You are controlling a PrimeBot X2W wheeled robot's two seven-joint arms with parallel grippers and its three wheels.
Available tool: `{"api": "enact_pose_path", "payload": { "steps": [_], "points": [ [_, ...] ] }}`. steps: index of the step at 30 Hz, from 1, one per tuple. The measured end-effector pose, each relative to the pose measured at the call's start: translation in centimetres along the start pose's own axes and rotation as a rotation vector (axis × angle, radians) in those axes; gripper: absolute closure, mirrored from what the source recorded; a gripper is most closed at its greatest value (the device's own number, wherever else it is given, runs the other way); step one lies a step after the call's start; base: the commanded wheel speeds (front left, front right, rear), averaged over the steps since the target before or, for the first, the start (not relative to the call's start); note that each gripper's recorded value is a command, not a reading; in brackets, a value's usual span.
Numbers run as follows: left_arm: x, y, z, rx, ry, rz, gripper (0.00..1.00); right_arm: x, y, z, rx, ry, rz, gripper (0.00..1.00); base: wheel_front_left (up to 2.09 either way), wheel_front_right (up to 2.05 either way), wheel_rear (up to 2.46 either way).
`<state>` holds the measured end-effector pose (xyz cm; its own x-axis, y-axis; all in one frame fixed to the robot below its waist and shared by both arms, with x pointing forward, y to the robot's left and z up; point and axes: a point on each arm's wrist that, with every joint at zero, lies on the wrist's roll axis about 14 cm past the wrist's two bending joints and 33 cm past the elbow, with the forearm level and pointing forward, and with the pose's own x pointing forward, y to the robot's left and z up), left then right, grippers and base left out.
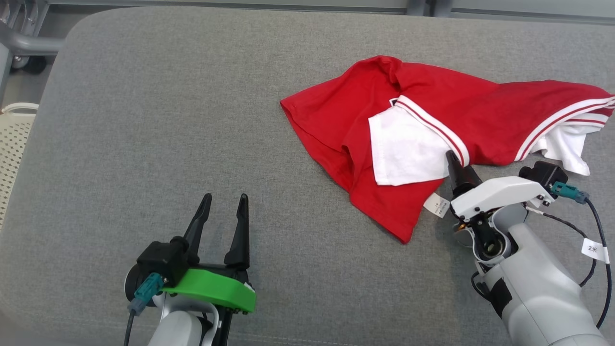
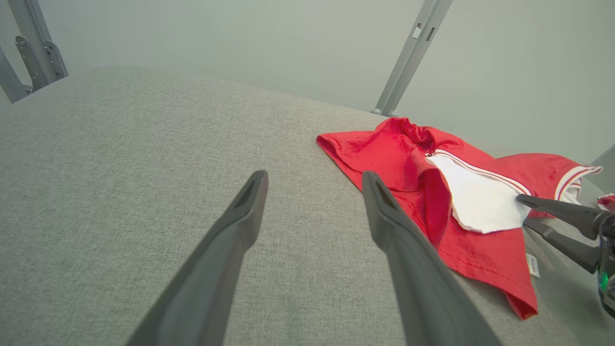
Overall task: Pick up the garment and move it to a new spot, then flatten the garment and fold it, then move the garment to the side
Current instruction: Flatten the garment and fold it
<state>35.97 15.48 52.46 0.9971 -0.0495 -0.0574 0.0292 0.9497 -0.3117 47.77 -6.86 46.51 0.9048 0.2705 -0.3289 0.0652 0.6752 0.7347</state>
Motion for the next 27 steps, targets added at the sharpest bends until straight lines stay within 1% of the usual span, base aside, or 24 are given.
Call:
{"api": "enact_pose_path", "payload": {
  "steps": [1, 2, 3, 4, 5, 6, 7, 12, 17, 22, 27],
  "points": [
    [0.0, 0.1, 0.0, 0.001, 0.000, 0.004, 0.00, 0.2, 0.1, 0.2, -0.005, -0.009, 0.004, 0.07, 0.00, 0.00, 0.00],
    [0.0, 0.2, 0.0, 0.001, -0.001, 0.007, 0.00, 0.4, 0.3, 0.3, -0.012, -0.015, 0.009, 0.24, 0.00, 0.00, 0.00],
    [0.0, 0.2, 0.0, 0.001, -0.001, 0.007, 0.00, 0.4, 0.3, 0.3, -0.012, -0.015, 0.009, 0.48, 0.00, 0.00, 0.00],
    [0.0, 0.4, 0.0, 0.002, 0.000, 0.011, 0.00, 0.5, 0.5, 0.4, -0.018, -0.022, 0.015, 0.58, 0.00, 0.00, 0.00],
    [0.0, 0.4, 0.0, 0.002, -0.001, 0.013, 0.00, 0.6, 0.7, 0.6, -0.023, -0.030, 0.023, 0.71, 0.00, 0.00, 0.00],
    [0.0, 0.5, 0.1, 0.001, -0.003, 0.014, 0.00, 0.6, 1.1, 0.9, -0.034, -0.040, 0.038, 0.98, 0.00, 0.00, 0.00],
    [0.0, 0.4, 0.2, 0.001, -0.005, 0.014, 0.00, 0.6, 1.2, 1.0, -0.043, -0.047, 0.043, 1.00, 0.00, 0.00, 0.00],
    [0.3, 0.0, 0.2, -0.001, -0.007, 0.001, 0.00, 0.1, 1.2, 2.5, -0.106, -0.088, 0.061, 1.00, 0.00, 0.00, 0.00],
    [0.6, -0.6, 0.1, -0.006, -0.006, -0.016, 0.00, -0.7, 2.1, 3.9, -0.158, -0.117, 0.110, 1.00, 0.00, 0.00, 0.00],
    [0.9, -1.8, -0.1, -0.013, -0.003, -0.051, 0.00, -3.0, -0.2, 5.3, -0.263, -0.085, 0.098, 1.00, 0.00, 0.00, 0.00],
    [1.2, -2.7, -0.4, -0.026, 0.005, -0.075, 0.00, -6.1, -3.5, 7.7, -0.373, -0.036, 0.044, 1.00, 0.00, 0.00, 0.00]
  ]
}}
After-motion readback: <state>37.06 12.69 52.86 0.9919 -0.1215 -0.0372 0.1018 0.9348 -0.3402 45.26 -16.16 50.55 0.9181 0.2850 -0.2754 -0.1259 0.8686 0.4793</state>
